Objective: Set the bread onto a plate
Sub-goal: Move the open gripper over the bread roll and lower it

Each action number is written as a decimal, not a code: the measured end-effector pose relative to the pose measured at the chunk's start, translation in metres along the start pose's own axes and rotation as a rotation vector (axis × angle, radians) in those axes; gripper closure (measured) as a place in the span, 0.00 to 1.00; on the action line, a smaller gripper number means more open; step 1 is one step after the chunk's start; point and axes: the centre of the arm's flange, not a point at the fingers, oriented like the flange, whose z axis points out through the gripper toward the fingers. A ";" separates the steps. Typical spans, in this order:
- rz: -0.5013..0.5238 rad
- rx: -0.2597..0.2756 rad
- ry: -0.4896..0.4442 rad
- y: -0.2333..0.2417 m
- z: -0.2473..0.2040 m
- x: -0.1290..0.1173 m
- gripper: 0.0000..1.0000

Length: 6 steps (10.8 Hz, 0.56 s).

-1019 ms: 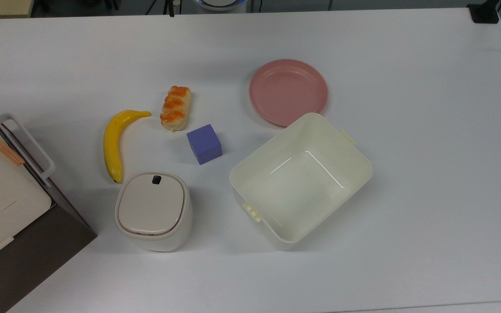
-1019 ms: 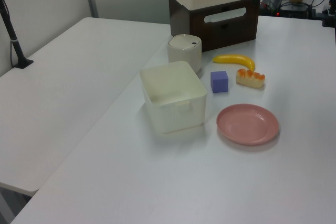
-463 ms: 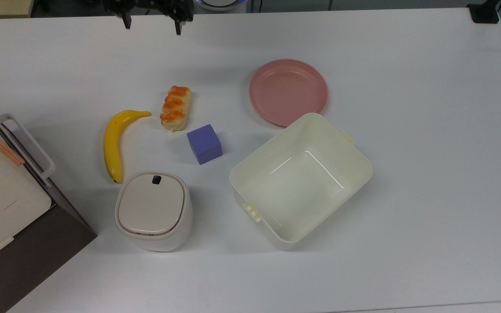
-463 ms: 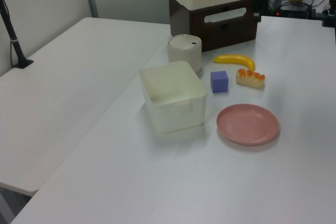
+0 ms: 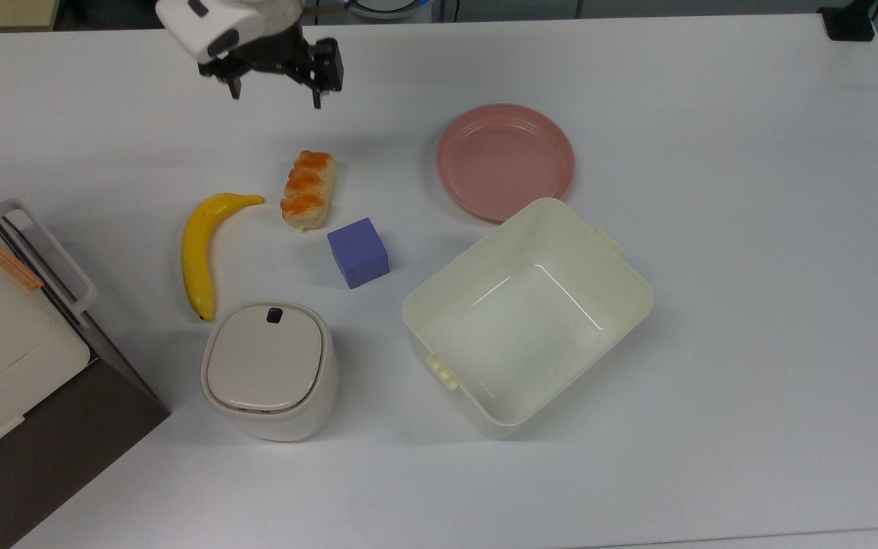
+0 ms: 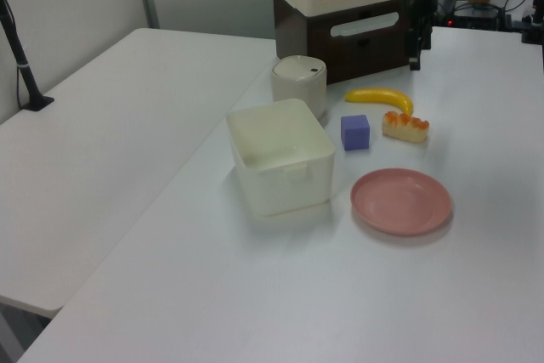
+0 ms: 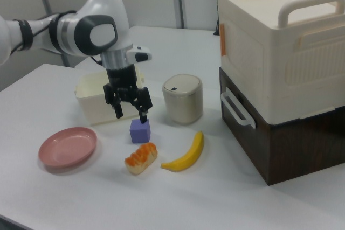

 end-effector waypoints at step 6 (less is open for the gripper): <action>-0.050 -0.053 0.010 -0.009 0.088 0.012 0.00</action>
